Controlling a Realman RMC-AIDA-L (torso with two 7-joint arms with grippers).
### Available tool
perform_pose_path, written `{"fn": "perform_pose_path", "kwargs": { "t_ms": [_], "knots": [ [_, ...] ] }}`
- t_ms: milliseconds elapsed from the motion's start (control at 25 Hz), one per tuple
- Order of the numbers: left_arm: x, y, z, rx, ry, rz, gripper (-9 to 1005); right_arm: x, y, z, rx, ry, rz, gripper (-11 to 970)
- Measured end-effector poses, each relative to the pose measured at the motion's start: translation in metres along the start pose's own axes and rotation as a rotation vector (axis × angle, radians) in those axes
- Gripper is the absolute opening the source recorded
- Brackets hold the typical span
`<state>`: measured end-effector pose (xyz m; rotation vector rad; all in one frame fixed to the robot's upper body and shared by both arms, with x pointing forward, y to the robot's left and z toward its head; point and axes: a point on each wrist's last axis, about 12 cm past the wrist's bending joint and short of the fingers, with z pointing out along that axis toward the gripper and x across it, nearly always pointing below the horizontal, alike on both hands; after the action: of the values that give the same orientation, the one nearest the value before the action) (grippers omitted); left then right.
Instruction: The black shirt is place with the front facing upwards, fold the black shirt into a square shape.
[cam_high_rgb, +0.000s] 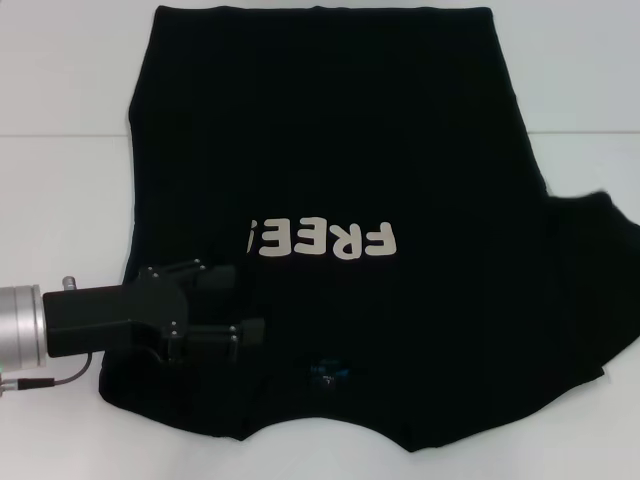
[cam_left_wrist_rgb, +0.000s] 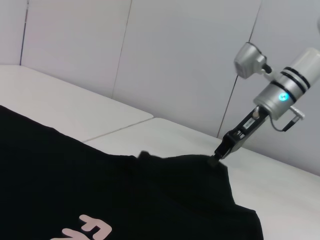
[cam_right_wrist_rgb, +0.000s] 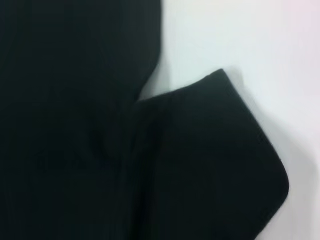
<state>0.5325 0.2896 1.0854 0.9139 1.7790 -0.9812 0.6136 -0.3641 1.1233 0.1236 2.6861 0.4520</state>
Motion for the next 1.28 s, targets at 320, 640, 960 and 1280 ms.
{"fn": "perform_pose_path", "kwargs": {
  "t_ms": [320,640,960,1280],
  "knots": [
    [0.001,0.0,0.0,0.002,0.0,-0.015,920,-0.005,0.0,-0.009,-0.044,-0.05,-0.006,21],
    [0.0,0.001,-0.002,-0.002,0.002,-0.013,919,-0.024,0.047,-0.003,-0.119,-0.038,-0.162,23],
    [0.001,0.0,-0.002,-0.005,0.003,-0.011,920,-0.026,0.093,0.011,-0.132,0.018,-0.316,28],
    [0.0,0.002,-0.001,-0.009,0.003,-0.008,919,-0.024,0.117,0.021,-0.132,0.047,-0.398,33]
  ]
}}
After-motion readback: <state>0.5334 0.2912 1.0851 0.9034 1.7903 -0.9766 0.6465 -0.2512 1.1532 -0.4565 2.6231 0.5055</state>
